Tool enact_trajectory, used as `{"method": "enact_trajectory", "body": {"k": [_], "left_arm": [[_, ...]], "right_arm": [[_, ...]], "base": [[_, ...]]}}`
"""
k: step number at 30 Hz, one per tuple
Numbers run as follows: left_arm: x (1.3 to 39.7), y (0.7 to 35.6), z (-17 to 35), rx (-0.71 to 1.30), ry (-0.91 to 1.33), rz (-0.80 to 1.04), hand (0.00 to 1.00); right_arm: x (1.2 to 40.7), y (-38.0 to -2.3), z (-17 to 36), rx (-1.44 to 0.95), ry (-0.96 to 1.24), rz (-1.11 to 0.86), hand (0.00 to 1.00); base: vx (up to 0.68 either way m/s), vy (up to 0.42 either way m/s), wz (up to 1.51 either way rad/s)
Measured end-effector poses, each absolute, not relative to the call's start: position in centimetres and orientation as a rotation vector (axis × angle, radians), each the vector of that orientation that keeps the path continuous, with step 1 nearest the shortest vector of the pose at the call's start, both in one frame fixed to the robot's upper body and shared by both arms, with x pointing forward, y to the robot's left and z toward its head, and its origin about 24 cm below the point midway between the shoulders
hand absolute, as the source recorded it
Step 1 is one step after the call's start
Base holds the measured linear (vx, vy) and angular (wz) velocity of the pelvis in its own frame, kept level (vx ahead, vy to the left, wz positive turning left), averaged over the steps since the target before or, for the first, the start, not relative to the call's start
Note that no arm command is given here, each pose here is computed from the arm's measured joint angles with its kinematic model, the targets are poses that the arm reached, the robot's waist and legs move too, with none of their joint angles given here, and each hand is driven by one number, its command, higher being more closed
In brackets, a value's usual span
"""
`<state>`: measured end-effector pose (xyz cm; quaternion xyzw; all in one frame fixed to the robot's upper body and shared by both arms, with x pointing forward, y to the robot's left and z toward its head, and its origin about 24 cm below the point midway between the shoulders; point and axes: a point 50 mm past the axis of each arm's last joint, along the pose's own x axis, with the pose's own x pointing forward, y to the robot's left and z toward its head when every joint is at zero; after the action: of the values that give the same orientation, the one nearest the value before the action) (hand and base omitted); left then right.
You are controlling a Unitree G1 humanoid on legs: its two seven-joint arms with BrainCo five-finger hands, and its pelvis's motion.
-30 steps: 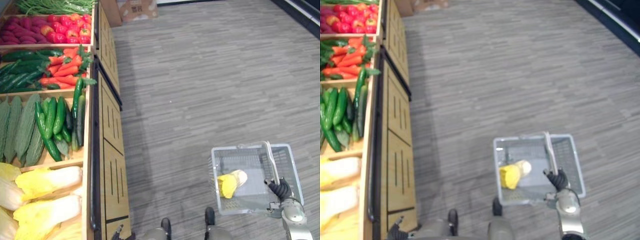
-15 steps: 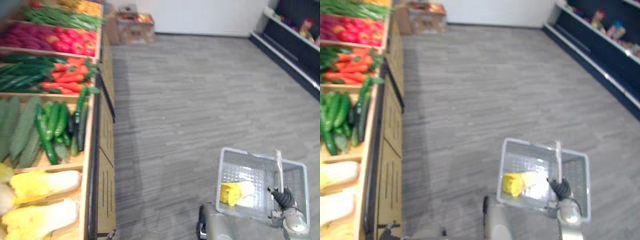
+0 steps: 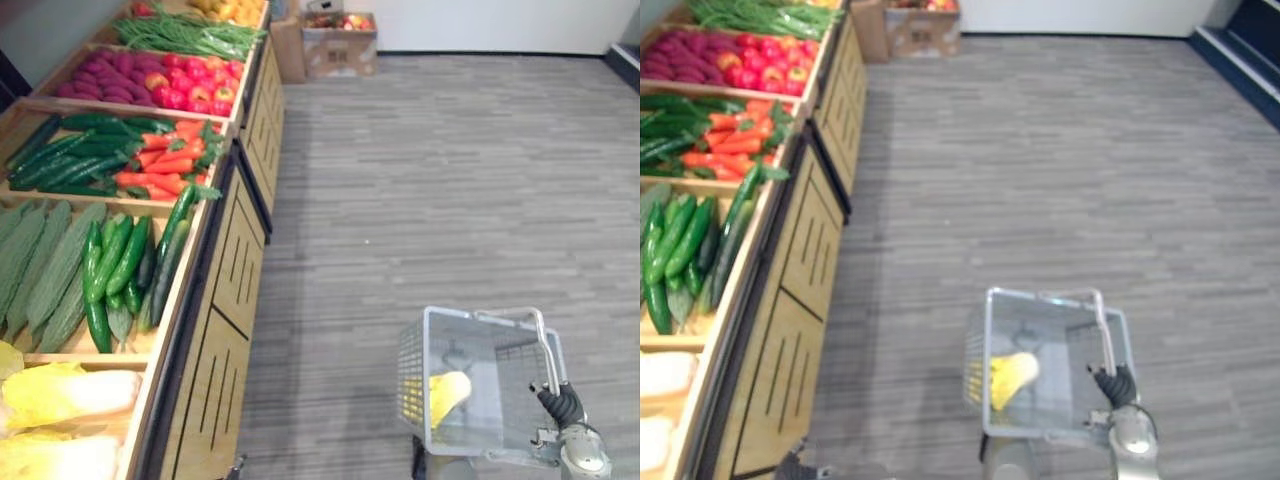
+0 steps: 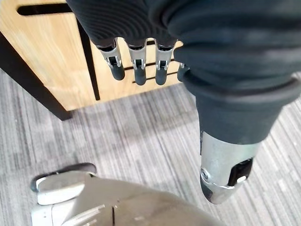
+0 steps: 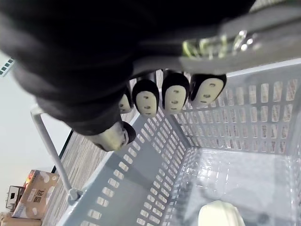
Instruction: Pick vegetable in the basket
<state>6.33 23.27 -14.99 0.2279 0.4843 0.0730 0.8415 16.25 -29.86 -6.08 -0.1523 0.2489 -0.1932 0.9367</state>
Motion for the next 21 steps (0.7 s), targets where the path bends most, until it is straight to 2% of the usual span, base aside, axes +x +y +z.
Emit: {"method": "enact_trajectory", "body": {"k": [6,11,18,21], "left_arm": [[5.8,23.9,-14.9,0.46,1.039,0.203,0.0],[5.8,24.1,-14.9,0.441,1.039,0.226,0.0],[4.4,22.6,-15.5,0.4,1.087,0.211,0.0],[3.8,22.6,-15.7,0.398,1.114,0.21,0.0]], "right_arm": [[15.5,-30.1,-6.7,-0.305,0.547,-0.404,1.0],[14.9,-31.9,-6.1,-0.302,0.535,-0.506,1.0],[16.4,-32.2,-5.4,-0.31,0.499,-0.529,1.0],[16.5,-30.6,-6.4,-0.301,0.525,-0.466,1.0]], "base": [[0.18,-0.295,0.44],[0.16,-0.144,0.25],[0.15,0.134,-0.12],[0.3,0.271,-0.37]]}}
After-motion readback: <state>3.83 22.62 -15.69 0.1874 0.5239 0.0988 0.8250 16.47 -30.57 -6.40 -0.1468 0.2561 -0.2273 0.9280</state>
